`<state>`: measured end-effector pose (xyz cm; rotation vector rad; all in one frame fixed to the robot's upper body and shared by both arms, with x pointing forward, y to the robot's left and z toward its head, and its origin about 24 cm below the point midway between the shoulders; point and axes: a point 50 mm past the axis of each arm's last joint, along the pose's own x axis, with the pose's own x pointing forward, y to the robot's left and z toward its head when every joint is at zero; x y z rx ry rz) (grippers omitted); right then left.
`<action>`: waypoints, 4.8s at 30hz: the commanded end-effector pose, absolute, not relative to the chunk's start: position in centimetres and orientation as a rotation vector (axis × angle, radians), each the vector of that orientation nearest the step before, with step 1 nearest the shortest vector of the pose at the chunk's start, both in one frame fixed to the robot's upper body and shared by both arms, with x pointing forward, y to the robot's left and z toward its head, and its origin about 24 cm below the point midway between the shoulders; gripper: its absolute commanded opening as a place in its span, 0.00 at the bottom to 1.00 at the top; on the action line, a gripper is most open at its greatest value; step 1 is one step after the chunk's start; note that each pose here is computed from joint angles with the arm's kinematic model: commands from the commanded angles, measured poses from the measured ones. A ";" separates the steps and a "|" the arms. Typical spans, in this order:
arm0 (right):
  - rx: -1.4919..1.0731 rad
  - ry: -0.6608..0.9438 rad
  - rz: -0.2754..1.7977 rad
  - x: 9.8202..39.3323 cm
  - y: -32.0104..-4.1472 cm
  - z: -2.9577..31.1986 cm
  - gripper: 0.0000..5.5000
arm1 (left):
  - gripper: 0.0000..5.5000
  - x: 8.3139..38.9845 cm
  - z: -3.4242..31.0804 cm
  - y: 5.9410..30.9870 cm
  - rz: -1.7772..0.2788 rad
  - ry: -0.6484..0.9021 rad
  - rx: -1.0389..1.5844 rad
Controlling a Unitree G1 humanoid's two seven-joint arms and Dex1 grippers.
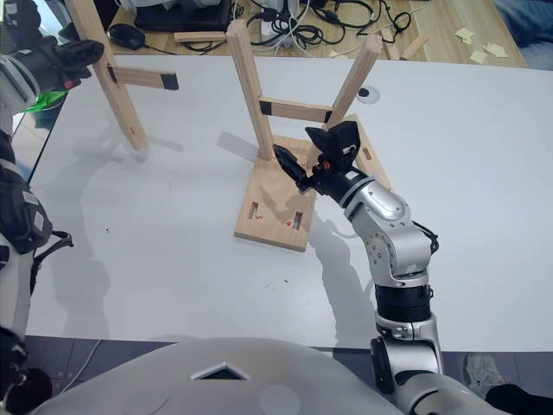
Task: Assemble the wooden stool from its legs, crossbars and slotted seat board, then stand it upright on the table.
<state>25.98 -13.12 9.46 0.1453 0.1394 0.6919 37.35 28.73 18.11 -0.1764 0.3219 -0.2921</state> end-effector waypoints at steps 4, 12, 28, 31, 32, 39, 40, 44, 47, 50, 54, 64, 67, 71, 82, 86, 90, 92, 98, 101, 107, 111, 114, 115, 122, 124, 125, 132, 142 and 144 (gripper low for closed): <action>0.089 0.188 0.755 25.4 -13.9 10.1 0.70 | 0.19 33.0 18.1 24.9 -0.327 0.213 -0.327; -0.243 0.578 0.927 21.4 -21.4 9.4 0.45 | 0.19 28.6 17.6 19.3 -0.364 0.086 -0.486; -0.568 0.862 1.032 22.8 -17.3 4.5 0.00 | 0.19 28.2 18.9 17.2 -0.390 0.033 -0.525; -0.573 0.815 0.990 24.6 -15.7 3.6 0.00 | 0.19 28.1 18.8 17.5 -0.391 0.032 -0.513; -0.570 0.796 0.971 25.2 -15.2 3.4 0.00 | 0.19 28.0 18.5 17.6 -0.391 0.043 -0.500; -0.550 0.721 0.916 26.6 -13.9 3.2 0.00 | 0.19 27.0 16.0 18.0 -0.405 0.089 -0.434; -0.534 0.716 0.918 26.4 -13.9 3.3 0.00 | 0.19 26.8 15.7 17.9 -0.411 0.083 -0.435; -0.436 0.700 0.907 25.4 -14.7 4.2 0.00 | 0.19 25.9 14.3 18.0 -0.408 0.088 -0.392; -0.355 0.672 0.881 24.6 -15.2 5.3 0.00 | 0.19 25.5 12.8 18.1 -0.383 0.097 -0.341; -0.328 0.659 0.851 24.4 -15.5 5.7 0.00 | 0.19 25.1 12.2 18.0 -0.371 0.092 -0.341; -0.321 0.650 0.827 24.4 -15.6 5.7 0.00 | 0.19 24.9 11.7 17.4 -0.372 0.093 -0.382; -0.322 0.625 0.828 24.5 -15.2 5.6 0.00 | 0.19 24.8 11.3 18.1 -0.333 0.142 -0.443; -0.318 0.617 0.830 24.5 -15.1 5.6 0.00 | 0.19 24.7 11.1 17.8 -0.324 0.142 -0.444; -0.307 0.600 0.839 24.4 -14.8 5.7 0.00 | 0.19 24.9 10.6 16.7 -0.313 0.147 -0.449; -0.303 0.592 0.848 24.3 -14.6 5.7 0.00 | 0.19 25.4 10.4 15.3 -0.261 0.062 -0.368; -0.311 0.594 0.856 24.2 -14.5 5.5 0.00 | 0.19 25.5 10.8 15.4 -0.249 0.037 -0.377; -0.319 0.593 0.850 24.2 -14.7 5.3 0.00 | 0.19 25.5 10.7 15.1 -0.221 0.050 -0.383; -0.331 0.590 0.851 24.2 -14.7 5.2 0.00 | 0.19 25.6 10.7 15.0 -0.200 0.061 -0.385; -0.349 0.587 0.856 24.1 -14.8 4.8 0.00 | 0.19 25.6 11.2 15.1 -0.174 0.022 -0.335; -0.353 0.589 0.855 24.1 -14.9 4.6 0.00 | 0.19 25.2 11.2 14.5 -0.219 -0.003 -0.305; -0.351 0.586 0.857 24.1 -14.9 4.6 0.00 | 0.19 23.7 10.2 13.8 -0.321 -0.016 -0.210; -0.345 0.587 0.857 24.0 -14.9 4.6 0.00 | 0.19 23.1 9.4 13.8 -0.336 -0.031 -0.190; -0.343 0.585 0.860 24.0 -14.9 4.6 0.00 | 0.19 23.4 9.3 13.5 -0.326 -0.046 -0.203; -0.343 0.582 0.860 24.1 -14.9 4.7 0.00 | 0.19 23.6 9.3 13.4 -0.323 -0.055 -0.205; -0.336 0.583 0.868 23.9 -14.8 4.6 0.00 | 0.19 24.9 10.2 13.6 -0.289 -0.131 -0.201; -0.332 0.583 0.874 23.8 -14.6 4.6 0.00 | 0.19 25.0 10.3 13.6 -0.285 -0.143 -0.199; -0.332 0.583 0.876 23.8 -14.6 4.6 0.00 | 0.19 25.1 10.4 13.6 -0.284 -0.147 -0.200; -0.329 0.583 0.878 23.7 -14.5 4.5 0.00 | 0.19 25.5 11.3 13.5 -0.275 -0.181 -0.247; -0.291 0.573 0.892 23.6 -14.2 4.9 0.00 | 0.19 25.0 10.0 13.0 -0.310 -0.147 -0.248; -0.286 0.569 0.895 23.7 -14.1 5.0 0.00 | 0.19 24.9 9.6 13.1 -0.327 -0.137 -0.230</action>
